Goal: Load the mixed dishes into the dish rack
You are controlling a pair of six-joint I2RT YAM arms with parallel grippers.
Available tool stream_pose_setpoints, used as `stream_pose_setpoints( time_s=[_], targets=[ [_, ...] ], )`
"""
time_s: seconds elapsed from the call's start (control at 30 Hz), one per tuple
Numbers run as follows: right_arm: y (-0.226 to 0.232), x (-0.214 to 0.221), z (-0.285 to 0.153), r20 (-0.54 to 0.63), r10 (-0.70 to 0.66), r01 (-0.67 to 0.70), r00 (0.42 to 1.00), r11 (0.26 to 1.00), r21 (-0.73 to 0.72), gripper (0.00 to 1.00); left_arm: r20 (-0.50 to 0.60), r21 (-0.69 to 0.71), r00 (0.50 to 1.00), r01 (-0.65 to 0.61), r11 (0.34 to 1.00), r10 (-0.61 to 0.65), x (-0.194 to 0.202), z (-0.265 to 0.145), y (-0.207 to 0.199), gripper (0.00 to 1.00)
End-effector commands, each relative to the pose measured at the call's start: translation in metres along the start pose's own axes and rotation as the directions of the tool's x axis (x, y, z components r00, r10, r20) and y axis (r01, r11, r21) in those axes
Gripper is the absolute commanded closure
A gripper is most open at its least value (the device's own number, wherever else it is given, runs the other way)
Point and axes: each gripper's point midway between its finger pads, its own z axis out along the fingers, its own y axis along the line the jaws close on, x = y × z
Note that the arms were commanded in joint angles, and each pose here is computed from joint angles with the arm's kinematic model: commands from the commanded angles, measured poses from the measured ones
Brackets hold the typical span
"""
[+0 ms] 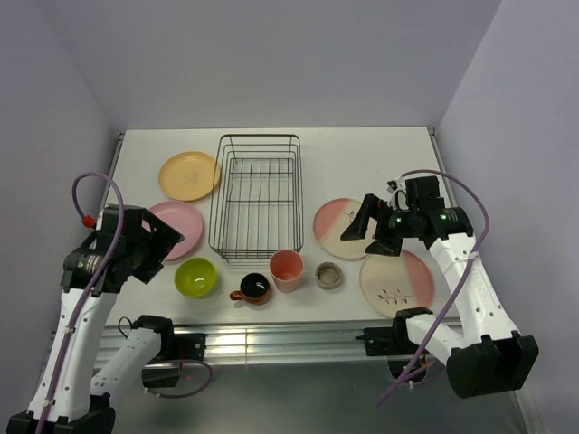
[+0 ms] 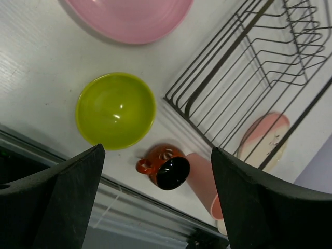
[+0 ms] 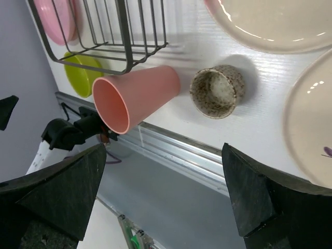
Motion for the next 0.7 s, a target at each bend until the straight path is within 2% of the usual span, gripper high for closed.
stream_pose_setpoints(
  time_s=[0.0,0.17,0.33,0.47,0.57,0.67],
  targets=[
    [0.002,-0.013,-0.012,0.075,-0.057,0.055,0.996,0.998,0.033,0.0,-0.078,-0.068,0.997,0.006,0.998,-0.012,0.016,0.01,0.011,0.11],
    [0.01,-0.025,-0.03,0.134,-0.108,0.099,0.985,0.993,0.067,0.0,-0.173,-0.155,0.981,0.06,0.986,-0.087,0.036,0.033,0.017,0.19],
    [0.022,-0.033,-0.048,0.193,-0.154,0.143,0.969,0.987,0.074,0.01,-0.195,-0.214,0.964,0.139,0.967,-0.182,0.045,0.056,0.017,0.28],
    [0.024,-0.032,-0.054,0.215,-0.184,0.171,0.959,0.982,0.078,0.01,-0.182,-0.265,0.951,0.198,0.944,-0.25,0.044,0.073,0.017,0.3],
    [0.026,-0.028,-0.055,0.212,-0.201,0.191,0.956,0.979,0.067,0.01,-0.16,-0.286,0.94,0.249,0.926,-0.302,0.038,0.085,0.02,0.39],
    [0.026,-0.027,-0.057,0.22,-0.216,0.204,0.951,0.976,0.077,0.01,-0.196,-0.288,0.919,0.278,0.916,-0.341,0.043,0.098,0.018,0.46]
  ],
)
